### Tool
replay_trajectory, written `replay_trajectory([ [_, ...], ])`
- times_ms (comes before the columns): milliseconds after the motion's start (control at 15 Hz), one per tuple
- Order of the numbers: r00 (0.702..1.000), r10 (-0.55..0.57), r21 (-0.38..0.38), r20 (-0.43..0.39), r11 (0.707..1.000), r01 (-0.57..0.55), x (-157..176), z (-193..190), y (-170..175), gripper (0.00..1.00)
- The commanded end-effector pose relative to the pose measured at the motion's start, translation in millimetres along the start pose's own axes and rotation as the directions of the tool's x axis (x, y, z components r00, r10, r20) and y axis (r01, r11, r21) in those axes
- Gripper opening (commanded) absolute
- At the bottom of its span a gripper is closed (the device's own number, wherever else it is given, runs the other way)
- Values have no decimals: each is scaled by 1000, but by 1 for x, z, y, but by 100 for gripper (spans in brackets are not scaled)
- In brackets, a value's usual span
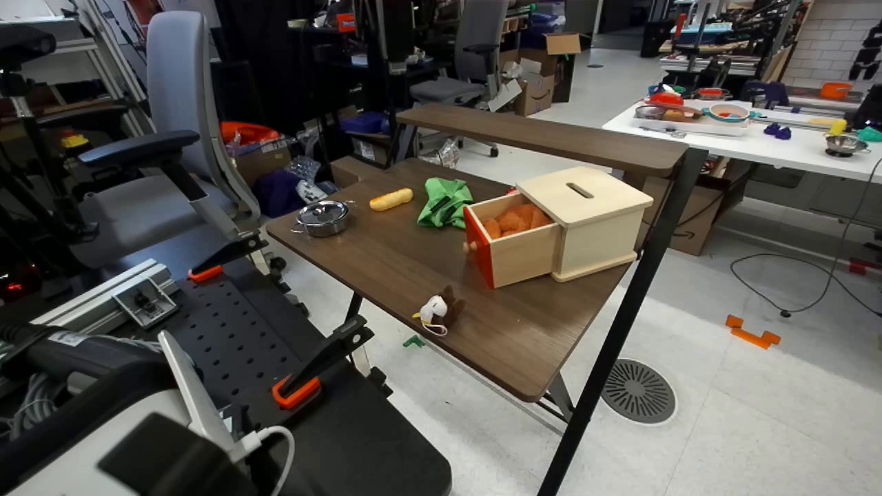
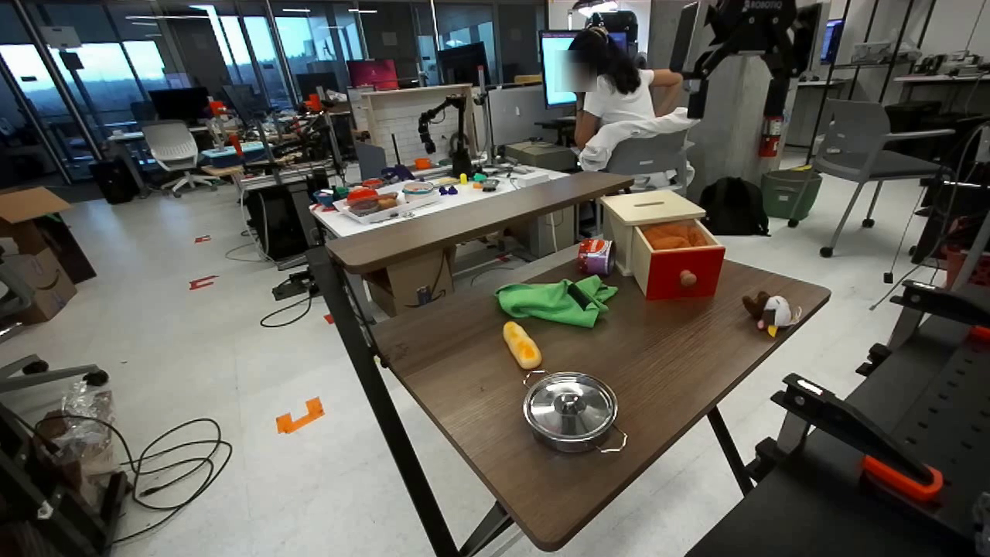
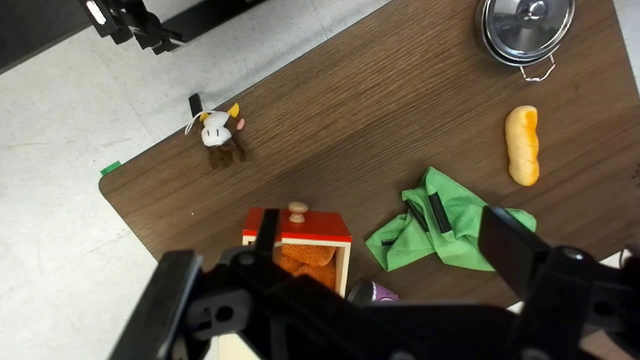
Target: Move the green towel forward
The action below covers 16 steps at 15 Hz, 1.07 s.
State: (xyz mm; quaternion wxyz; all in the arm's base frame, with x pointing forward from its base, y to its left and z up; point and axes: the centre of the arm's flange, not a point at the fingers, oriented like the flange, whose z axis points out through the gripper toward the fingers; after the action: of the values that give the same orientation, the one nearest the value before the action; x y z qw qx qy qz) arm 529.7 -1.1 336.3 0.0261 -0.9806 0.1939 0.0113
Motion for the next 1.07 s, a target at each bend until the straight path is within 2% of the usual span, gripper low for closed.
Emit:
replay_trajectory([
  [0, 999, 31, -30, -10, 999, -31, 5, 6, -8, 100],
  [333, 997, 74, -96, -24, 992, -76, 20, 55, -32, 100],
  [600, 998, 67, -125, -13, 990, -68, 43, 94, -55, 100],
  [1000, 998, 47, -93, -30, 994, -49, 106, 131, -97, 100],
])
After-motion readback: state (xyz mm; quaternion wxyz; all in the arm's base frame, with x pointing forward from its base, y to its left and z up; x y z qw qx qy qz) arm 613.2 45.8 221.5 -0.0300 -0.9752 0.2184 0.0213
